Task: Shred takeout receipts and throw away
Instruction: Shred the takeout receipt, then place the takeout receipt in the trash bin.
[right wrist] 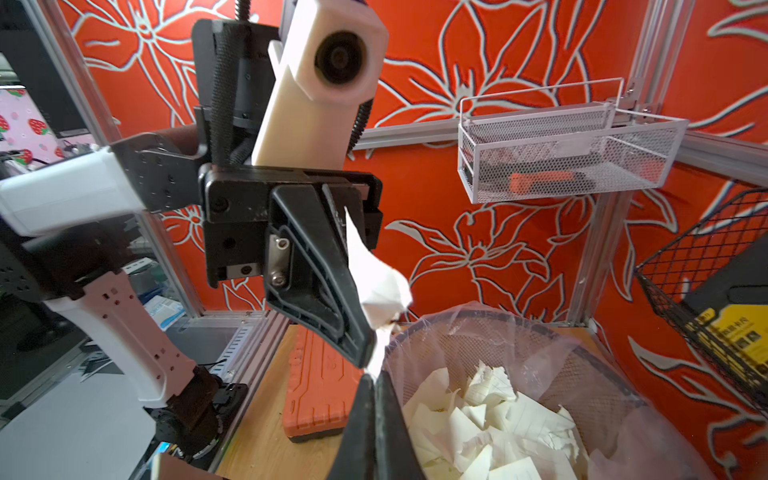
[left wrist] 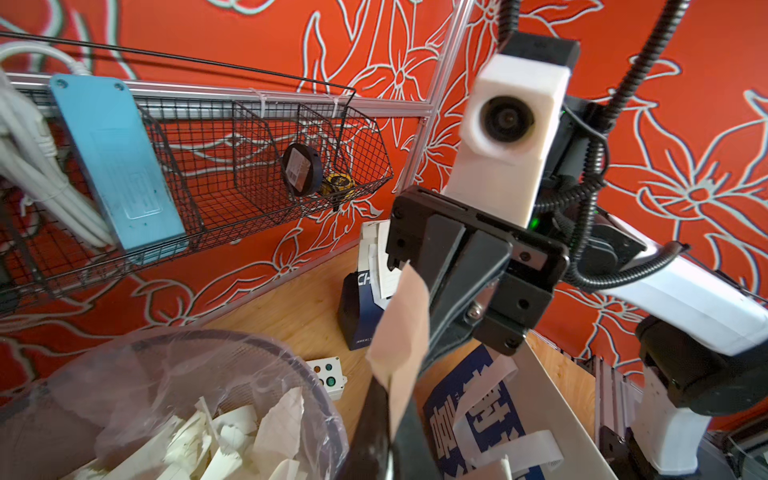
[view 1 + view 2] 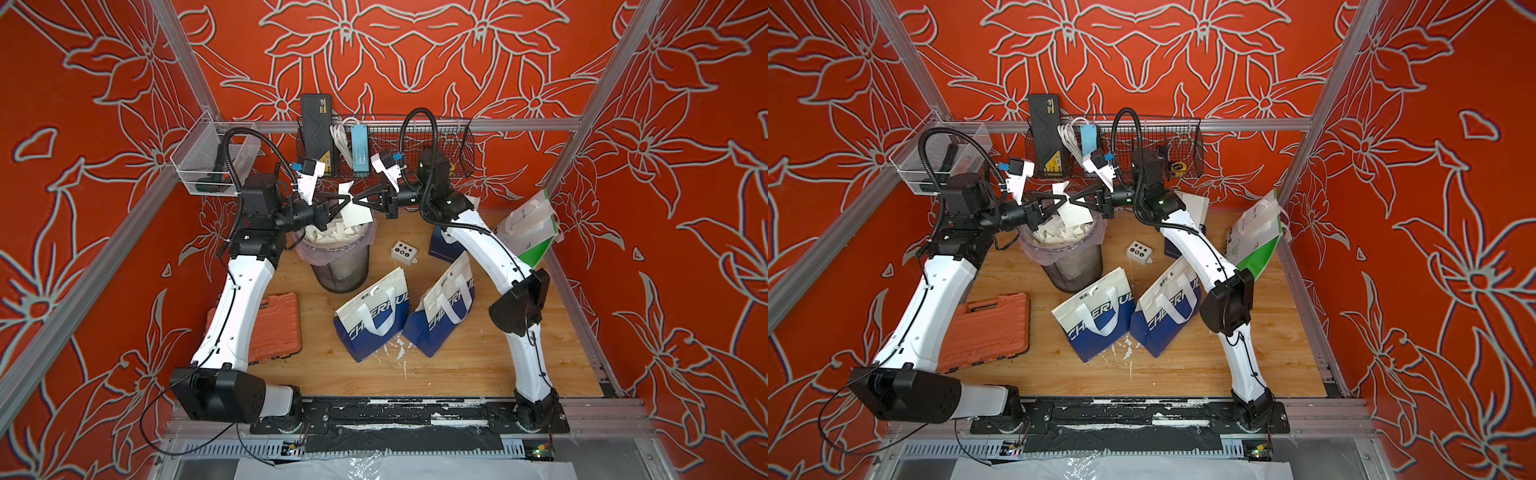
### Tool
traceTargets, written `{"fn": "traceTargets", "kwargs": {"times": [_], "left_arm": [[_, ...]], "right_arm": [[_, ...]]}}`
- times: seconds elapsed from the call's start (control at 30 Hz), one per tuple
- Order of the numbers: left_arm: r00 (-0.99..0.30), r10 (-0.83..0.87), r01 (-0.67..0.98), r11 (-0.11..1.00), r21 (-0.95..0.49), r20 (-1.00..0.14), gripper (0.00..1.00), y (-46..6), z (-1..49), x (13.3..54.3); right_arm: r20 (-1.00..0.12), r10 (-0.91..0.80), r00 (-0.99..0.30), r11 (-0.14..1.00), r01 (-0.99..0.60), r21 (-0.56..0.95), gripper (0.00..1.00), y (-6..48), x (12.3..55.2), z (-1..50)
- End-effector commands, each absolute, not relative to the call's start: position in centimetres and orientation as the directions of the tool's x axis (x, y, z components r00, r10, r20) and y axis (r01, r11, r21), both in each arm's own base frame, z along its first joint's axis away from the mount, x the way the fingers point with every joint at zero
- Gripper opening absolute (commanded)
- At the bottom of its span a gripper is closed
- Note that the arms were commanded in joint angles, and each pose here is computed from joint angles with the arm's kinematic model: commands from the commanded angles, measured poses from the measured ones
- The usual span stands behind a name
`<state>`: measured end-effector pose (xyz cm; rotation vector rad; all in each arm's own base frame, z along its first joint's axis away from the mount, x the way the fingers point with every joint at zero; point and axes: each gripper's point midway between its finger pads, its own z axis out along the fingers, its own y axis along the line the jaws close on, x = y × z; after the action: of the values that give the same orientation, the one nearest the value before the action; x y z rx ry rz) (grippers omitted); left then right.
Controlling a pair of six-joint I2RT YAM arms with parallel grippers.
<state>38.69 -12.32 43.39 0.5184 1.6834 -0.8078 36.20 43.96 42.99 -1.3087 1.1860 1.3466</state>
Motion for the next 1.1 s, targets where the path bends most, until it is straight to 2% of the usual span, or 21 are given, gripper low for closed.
{"fn": "traceTargets", "kwargs": {"times": [0.0,0.17,0.3,0.37,0.5,0.53,0.57,0.7,0.83,0.93,1.07], "left_arm": [[-0.275,-0.084,0.572,0.787,-0.233,-0.958,0.0,-9.9,42.7,40.8],[-0.352,-0.062,0.48,0.844,-0.238,-0.934,0.0,-8.6,40.5,42.1],[-0.386,-0.038,0.359,0.915,-0.187,-0.922,0.0,-6.3,39.1,42.8],[-0.402,-0.013,0.318,0.936,-0.153,-0.915,0.0,-5.4,38.2,43.0],[-0.394,0.007,0.401,0.901,-0.165,-0.919,0.0,-6.8,38.0,42.7],[-0.384,0.01,0.432,0.885,-0.171,-0.923,0.09,-7.4,38.2,42.5],[-0.378,0.008,0.45,0.876,-0.177,-0.926,0.14,-7.7,38.3,42.5],[-0.452,0.014,0.414,0.889,-0.195,-0.892,0.23,-7.1,36.4,43.8],[-0.51,0.021,0.431,0.871,-0.234,-0.86,0.44,-7.5,35.0,44.7],[-0.453,0.059,0.495,0.846,-0.196,-0.889,0.6,-8.2,36.1,44.5],[-0.294,0.137,0.615,0.785,-0.078,-0.946,0.72,-9.6,39.0,42.8]], "right_arm": [[-0.995,-0.003,0.1,-0.044,-0.994,-0.1,0.0,43.3,35.7,45.1],[-0.966,0.042,0.255,0.058,-0.966,-0.253,0.0,43.1,34.8,46.8],[-0.95,0.092,0.297,0.11,-0.952,-0.287,0.0,42.1,34.5,48.6],[-0.947,0.138,0.29,0.125,-0.954,-0.274,0.0,41.2,34.2,50.1],[-0.957,0.201,0.209,0.129,-0.974,-0.186,0.0,40.1,34.7,51.3],[-0.963,0.193,0.186,0.136,-0.977,-0.162,0.0,40.3,35.1,51.0],[-0.972,0.177,0.157,0.149,-0.98,-0.131,0.0,40.5,35.6,50.4],[-0.988,0.136,0.074,0.191,-0.981,-0.047,0.0,41.3,37.8,47.8],[-0.995,0.096,0.028,0.205,-0.979,-0.008,0.0,42.2,39.2,45.1],[-0.997,0.072,0.018,0.221,-0.975,-0.002,0.0,42.7,39.9,43.9],[-0.998,0.055,-0.002,0.209,-0.978,0.014,0.0,43.2,40.1,43.3]]}}
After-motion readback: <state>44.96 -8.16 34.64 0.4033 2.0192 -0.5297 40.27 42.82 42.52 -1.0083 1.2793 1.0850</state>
